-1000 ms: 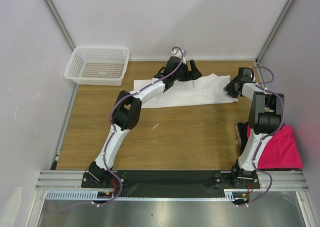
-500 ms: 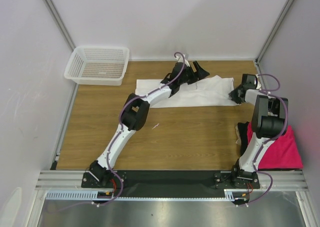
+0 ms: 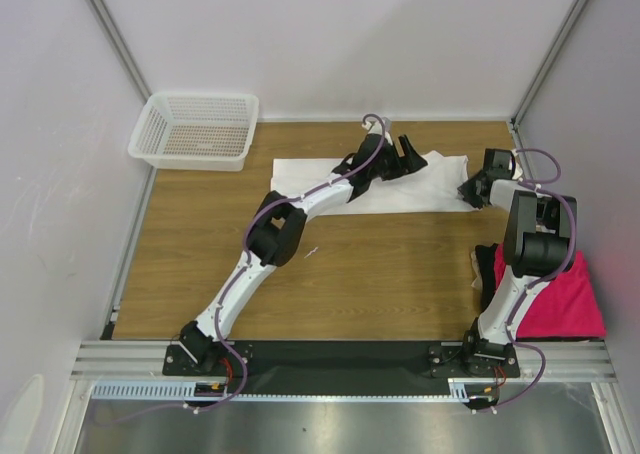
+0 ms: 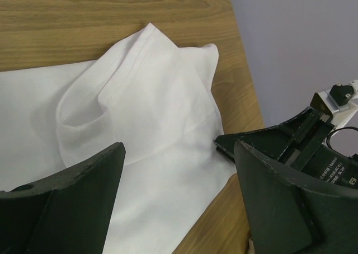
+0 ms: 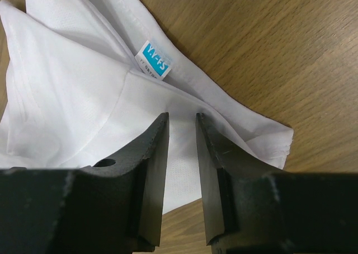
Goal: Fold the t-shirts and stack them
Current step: Fold the tshirt
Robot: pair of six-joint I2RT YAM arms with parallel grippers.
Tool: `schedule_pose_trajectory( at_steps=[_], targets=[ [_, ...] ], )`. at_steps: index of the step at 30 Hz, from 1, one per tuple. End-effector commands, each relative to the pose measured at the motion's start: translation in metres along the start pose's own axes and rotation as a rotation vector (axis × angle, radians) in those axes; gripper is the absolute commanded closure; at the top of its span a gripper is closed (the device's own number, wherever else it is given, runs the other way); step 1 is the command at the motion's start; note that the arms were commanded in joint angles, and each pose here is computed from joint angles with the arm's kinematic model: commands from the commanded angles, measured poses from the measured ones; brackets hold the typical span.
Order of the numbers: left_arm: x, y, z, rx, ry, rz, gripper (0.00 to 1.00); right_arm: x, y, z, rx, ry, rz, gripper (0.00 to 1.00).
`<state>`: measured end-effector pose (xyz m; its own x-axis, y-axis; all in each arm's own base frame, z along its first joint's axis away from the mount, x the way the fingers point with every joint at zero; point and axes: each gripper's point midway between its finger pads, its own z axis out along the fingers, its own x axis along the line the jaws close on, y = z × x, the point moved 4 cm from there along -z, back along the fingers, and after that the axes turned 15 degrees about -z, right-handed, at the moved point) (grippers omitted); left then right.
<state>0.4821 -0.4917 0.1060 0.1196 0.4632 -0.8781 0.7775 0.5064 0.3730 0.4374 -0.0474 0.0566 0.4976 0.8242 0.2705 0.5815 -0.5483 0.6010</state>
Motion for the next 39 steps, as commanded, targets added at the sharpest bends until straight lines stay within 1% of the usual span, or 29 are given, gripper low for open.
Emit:
schedule_pose_trajectory(
  at_steps=[1, 4, 5, 11, 13, 17, 21, 22, 24, 25, 30, 35, 39],
  targets=[
    [-0.017, 0.011, 0.000, -0.021, -0.036, -0.015, 0.15, -0.011, -0.004, -0.006, 0.009, -0.050, -0.005, 0.68],
    [-0.003, 0.012, 0.003, -0.046, 0.020, -0.027, 0.15, -0.011, -0.003, -0.008, 0.004, -0.050, -0.010, 0.68],
    [0.004, 0.016, 0.003, -0.075, 0.055, -0.030, 0.15, -0.011, -0.004, -0.009, 0.006, -0.053, -0.011, 0.69],
    [0.034, 0.043, 0.004, -0.132, 0.111, -0.084, 0.15, -0.015, -0.005, -0.011, -0.001, -0.070, -0.020, 0.68],
    [0.040, 0.050, 0.003, -0.147, 0.122, -0.072, 0.15, -0.015, -0.005, -0.011, 0.001, -0.071, -0.019, 0.68],
    [0.045, 0.053, -0.001, -0.147, 0.159, -0.028, 0.15, -0.014, -0.004, -0.009, 0.002, -0.068, -0.014, 0.68],
    [0.041, 0.055, -0.003, -0.144, 0.155, 0.037, 0.15, -0.013, -0.004, -0.007, 0.004, -0.066, -0.013, 0.69],
    [0.044, 0.053, -0.004, -0.127, 0.167, 0.041, 0.16, -0.014, -0.005, -0.006, 0.006, -0.067, -0.013, 0.69],
    [0.042, 0.050, -0.004, -0.108, 0.152, 0.059, 0.19, -0.014, -0.005, -0.006, 0.008, -0.066, -0.013, 0.69],
    [0.033, 0.049, -0.003, -0.095, 0.106, 0.078, 0.18, -0.013, -0.004, -0.007, 0.007, -0.065, -0.013, 0.69],
    [0.016, 0.042, -0.004, -0.073, 0.033, 0.120, 0.19, -0.013, -0.004, -0.007, 0.006, -0.065, -0.011, 0.69],
    [0.003, 0.040, -0.002, -0.075, -0.013, 0.121, 0.19, -0.013, -0.005, -0.007, 0.011, -0.064, -0.011, 0.69],
    [0.008, 0.034, 0.001, -0.066, -0.003, 0.103, 0.21, -0.014, -0.006, -0.007, 0.010, -0.065, -0.013, 0.69]
  ],
)
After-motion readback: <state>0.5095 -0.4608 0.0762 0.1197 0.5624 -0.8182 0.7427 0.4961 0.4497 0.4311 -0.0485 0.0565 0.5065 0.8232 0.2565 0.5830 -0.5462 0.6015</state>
